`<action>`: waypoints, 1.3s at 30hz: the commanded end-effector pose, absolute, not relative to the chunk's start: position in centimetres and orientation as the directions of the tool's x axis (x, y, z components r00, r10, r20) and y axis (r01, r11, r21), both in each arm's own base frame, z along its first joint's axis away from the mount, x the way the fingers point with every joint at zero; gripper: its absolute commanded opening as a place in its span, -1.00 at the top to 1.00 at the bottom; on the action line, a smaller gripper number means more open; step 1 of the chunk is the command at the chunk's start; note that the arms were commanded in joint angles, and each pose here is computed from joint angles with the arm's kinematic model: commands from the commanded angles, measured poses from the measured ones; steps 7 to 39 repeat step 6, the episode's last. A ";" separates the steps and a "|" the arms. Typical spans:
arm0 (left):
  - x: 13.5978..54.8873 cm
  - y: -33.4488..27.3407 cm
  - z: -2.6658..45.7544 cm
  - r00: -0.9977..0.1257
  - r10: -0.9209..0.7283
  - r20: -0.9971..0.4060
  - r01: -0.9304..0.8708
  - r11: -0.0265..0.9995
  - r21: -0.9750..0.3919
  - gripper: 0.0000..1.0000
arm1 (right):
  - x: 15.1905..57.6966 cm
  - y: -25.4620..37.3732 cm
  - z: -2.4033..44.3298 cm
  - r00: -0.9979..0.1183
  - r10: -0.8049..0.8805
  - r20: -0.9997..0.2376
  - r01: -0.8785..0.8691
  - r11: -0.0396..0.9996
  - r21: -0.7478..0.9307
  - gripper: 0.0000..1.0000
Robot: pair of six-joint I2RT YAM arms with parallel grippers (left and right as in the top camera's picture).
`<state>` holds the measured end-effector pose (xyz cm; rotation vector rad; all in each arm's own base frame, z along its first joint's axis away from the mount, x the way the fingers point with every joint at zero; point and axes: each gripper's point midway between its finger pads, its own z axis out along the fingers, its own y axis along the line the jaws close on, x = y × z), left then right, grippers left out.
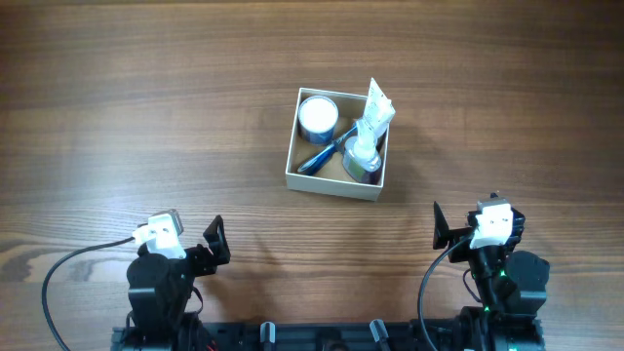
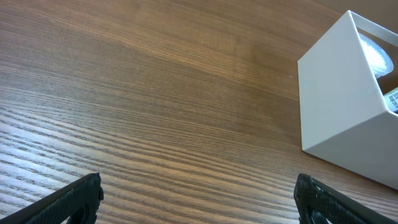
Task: Pack container
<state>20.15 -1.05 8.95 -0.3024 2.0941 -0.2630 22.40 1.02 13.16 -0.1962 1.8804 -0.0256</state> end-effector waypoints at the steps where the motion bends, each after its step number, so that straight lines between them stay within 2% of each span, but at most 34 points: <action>1: 20.2 -1.3 8.9 -0.500 -0.313 -0.807 -0.094 0.947 -0.308 -1.00 | 22.4 1.4 13.4 -0.285 -0.138 -0.948 -0.138 0.985 -0.102 -0.99; 39: 20.2 -1.3 8.9 -0.500 -0.313 -0.807 -0.094 0.947 -0.308 -0.99 | 22.4 1.4 13.4 -0.285 -0.138 -0.948 -0.138 0.985 -0.102 -0.99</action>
